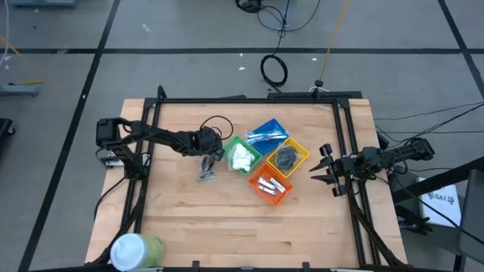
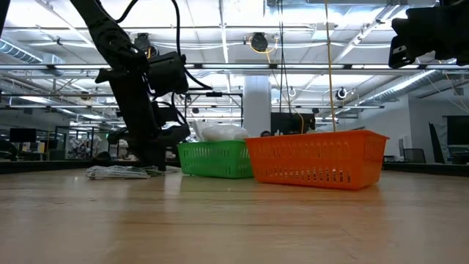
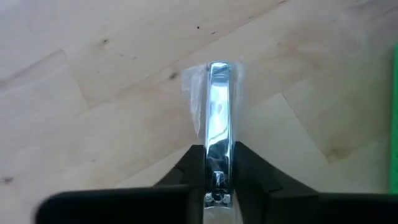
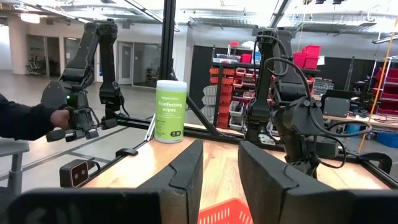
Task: Pick & Place Travel size toiletries
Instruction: Put the silver nail cutter into the orange bin
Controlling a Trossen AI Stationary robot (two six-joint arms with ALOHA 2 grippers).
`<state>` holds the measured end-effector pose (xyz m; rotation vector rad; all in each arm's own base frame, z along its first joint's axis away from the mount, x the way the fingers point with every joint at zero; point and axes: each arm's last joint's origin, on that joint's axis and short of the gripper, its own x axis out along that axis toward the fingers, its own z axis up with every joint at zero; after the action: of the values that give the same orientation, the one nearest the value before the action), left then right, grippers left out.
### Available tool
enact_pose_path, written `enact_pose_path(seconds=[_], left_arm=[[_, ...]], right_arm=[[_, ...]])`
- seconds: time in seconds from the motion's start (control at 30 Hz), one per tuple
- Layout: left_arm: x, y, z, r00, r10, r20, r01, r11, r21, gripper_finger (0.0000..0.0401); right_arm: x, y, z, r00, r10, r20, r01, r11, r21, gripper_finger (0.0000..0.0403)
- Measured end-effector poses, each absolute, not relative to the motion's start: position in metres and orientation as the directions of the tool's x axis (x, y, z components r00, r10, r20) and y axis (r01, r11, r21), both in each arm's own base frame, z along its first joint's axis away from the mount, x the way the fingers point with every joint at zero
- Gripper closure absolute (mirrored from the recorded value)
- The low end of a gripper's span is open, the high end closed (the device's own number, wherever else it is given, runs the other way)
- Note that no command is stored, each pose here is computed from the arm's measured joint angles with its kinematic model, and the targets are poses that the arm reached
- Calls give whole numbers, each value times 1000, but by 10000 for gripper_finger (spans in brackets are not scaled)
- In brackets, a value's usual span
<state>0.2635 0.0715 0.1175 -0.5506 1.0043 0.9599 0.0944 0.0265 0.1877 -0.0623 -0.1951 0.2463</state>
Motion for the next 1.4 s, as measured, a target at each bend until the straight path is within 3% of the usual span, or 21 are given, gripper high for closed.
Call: enact_pose_path(seconds=[0.07, 0.3, 0.47, 0.73, 0.97, 1.2, 1.4], left_arm=[[263, 72, 117, 197, 417, -887, -863, 503, 44, 371], [257, 71, 133, 200, 442, -874, -866, 496, 53, 365], [254, 67, 159, 278, 480, -832, -863, 506, 4, 368], [263, 34, 208, 602, 462, -652, -714, 677, -180, 368], [281, 1, 251, 855, 294, -427, -446, 838, -314, 368], [314, -32, 276, 894, 202, -399, -306, 927, -216, 368], [357, -53, 261, 872, 107, -478, -188, 974, -124, 368]], right_arm=[[94, 26, 188, 951, 248, 184, -236, 968, -85, 312], [94, 26, 188, 951, 248, 184, -236, 968, -85, 312], [94, 26, 188, 951, 248, 185, -236, 968, -85, 312], [94, 26, 188, 951, 248, 184, -236, 968, -85, 312], [94, 26, 188, 951, 248, 184, -236, 968, -85, 312], [94, 26, 188, 951, 248, 183, -236, 968, -85, 312], [94, 26, 188, 951, 248, 186, -236, 968, -85, 312]])
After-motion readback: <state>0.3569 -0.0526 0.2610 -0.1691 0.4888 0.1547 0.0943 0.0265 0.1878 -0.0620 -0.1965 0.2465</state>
